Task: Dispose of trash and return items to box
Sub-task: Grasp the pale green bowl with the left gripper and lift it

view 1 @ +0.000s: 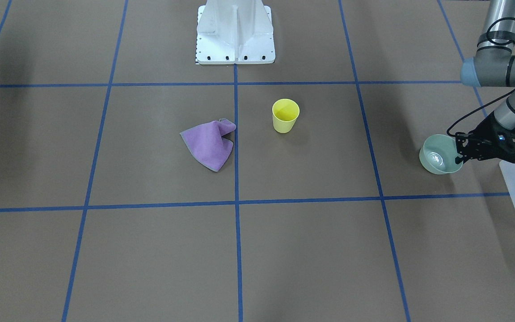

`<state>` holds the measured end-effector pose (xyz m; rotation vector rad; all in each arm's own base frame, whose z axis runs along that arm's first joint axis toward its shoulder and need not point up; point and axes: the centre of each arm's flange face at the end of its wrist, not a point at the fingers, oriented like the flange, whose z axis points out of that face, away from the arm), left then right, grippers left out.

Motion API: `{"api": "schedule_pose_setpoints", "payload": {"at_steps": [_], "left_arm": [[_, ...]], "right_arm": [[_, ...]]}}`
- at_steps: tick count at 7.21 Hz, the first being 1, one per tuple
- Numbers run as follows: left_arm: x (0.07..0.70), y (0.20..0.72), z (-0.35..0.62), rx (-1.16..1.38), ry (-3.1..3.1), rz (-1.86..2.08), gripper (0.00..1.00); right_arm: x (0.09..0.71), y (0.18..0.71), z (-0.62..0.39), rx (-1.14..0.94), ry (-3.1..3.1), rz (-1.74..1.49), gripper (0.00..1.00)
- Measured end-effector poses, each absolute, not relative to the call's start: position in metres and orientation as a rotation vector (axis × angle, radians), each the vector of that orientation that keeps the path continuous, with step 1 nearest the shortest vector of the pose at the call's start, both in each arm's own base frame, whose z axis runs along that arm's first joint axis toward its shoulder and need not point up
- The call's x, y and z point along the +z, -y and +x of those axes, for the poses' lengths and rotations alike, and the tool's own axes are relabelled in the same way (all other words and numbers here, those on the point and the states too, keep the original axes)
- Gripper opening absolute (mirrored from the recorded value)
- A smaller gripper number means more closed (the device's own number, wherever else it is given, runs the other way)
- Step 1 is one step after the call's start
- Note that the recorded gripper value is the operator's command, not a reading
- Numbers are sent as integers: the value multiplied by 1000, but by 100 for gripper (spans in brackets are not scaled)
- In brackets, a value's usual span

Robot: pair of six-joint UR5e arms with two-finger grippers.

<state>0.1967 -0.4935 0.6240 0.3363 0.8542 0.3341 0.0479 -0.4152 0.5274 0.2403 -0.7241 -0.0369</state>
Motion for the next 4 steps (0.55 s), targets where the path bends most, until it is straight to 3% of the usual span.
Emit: {"api": "schedule_pose_setpoints", "payload": {"at_steps": [4], "left_arm": [[593,507,134,276,-977,346,0]], "right_arm": [[528,415,48,-36,724,238,100]]}}
